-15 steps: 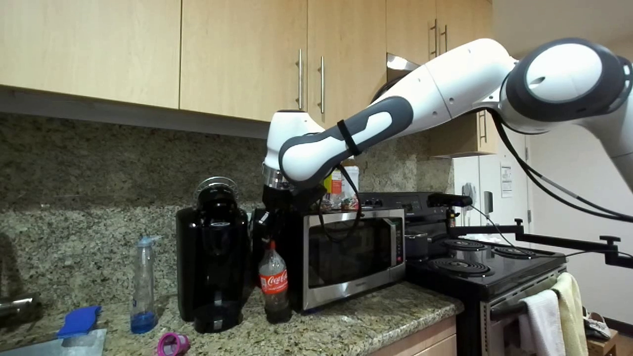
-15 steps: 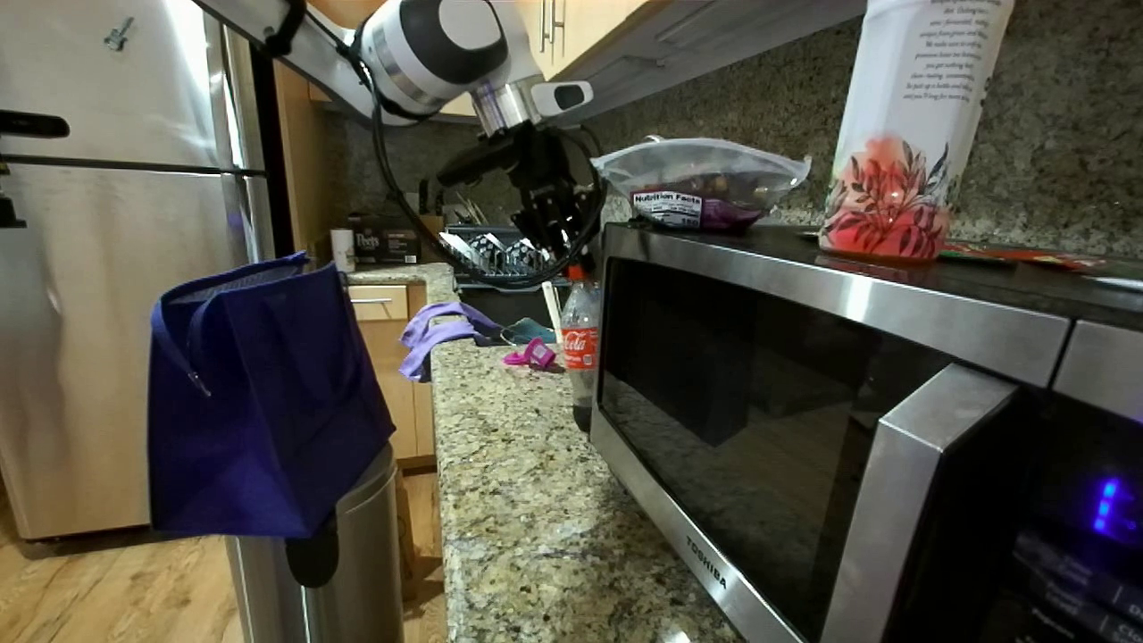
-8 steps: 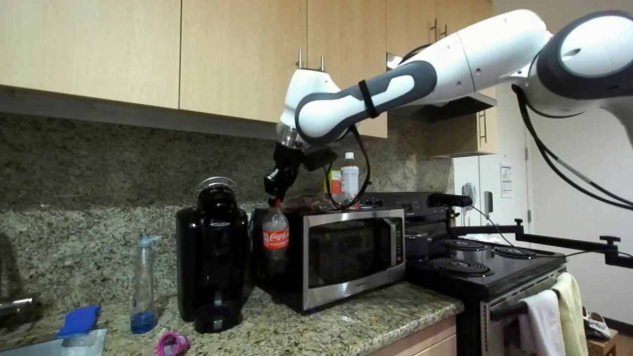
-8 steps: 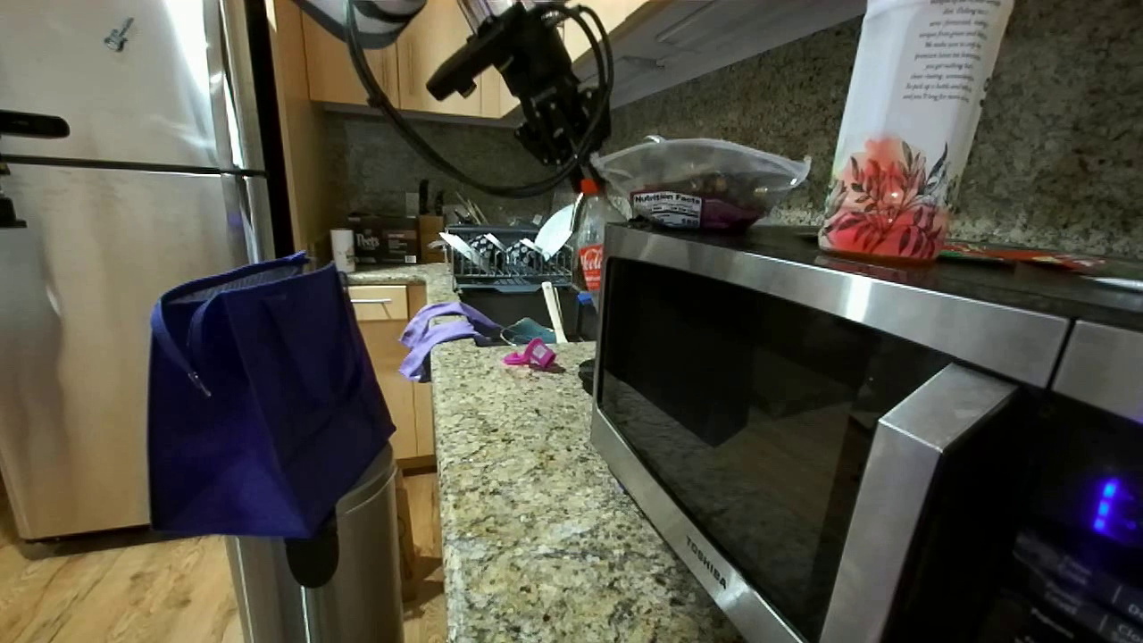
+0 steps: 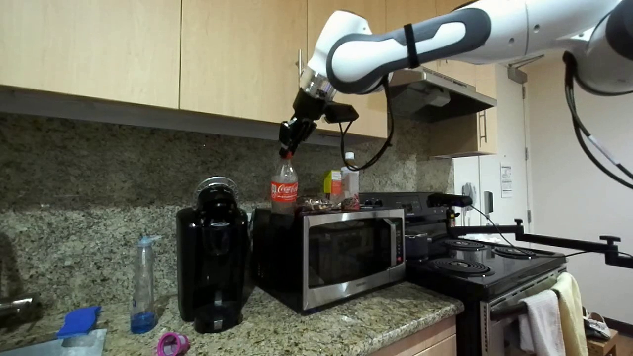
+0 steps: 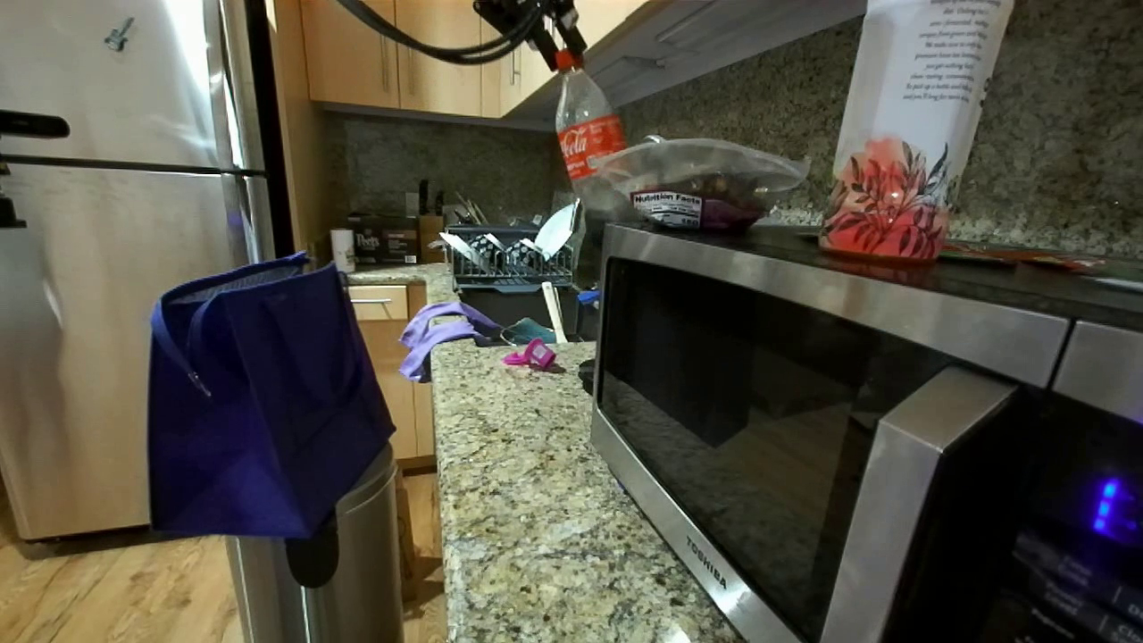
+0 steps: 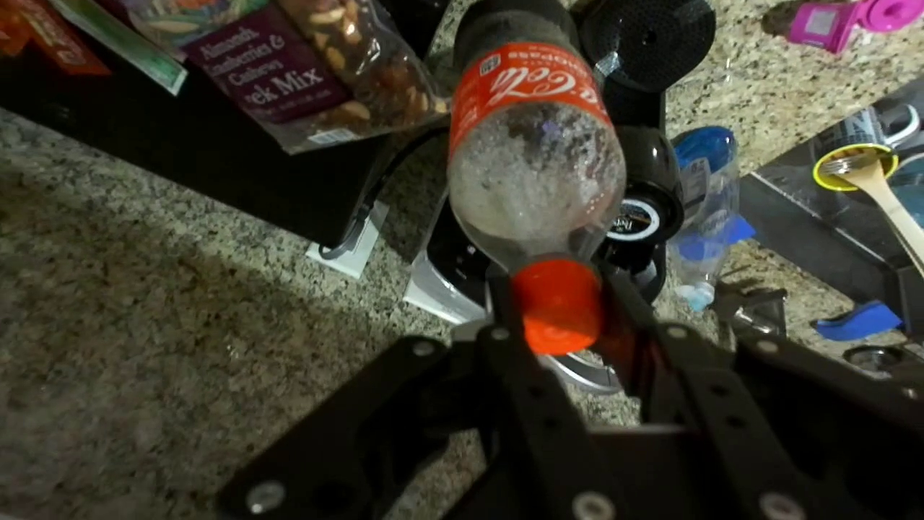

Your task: Put the coca cola bottle on the top of the microwave

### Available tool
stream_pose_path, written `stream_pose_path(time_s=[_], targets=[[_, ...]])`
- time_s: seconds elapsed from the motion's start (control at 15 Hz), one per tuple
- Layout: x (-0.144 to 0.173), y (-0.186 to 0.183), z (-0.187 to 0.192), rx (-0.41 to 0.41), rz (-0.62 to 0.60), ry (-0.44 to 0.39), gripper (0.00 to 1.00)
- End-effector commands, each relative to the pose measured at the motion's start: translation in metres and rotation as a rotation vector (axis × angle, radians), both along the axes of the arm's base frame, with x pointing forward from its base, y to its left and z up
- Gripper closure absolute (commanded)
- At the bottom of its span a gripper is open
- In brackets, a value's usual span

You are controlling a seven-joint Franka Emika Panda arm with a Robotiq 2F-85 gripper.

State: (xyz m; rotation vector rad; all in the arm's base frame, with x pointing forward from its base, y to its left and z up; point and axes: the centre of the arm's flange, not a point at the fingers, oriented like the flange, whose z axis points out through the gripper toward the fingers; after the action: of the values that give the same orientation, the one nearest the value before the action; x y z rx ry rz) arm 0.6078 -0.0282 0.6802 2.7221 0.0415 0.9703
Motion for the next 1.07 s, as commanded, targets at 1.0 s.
stream_pose_path(time_s=[1.0], targets=[[-0.084, -0.09, 0.081, 0.087, -0.26, -0.17, 0.67]])
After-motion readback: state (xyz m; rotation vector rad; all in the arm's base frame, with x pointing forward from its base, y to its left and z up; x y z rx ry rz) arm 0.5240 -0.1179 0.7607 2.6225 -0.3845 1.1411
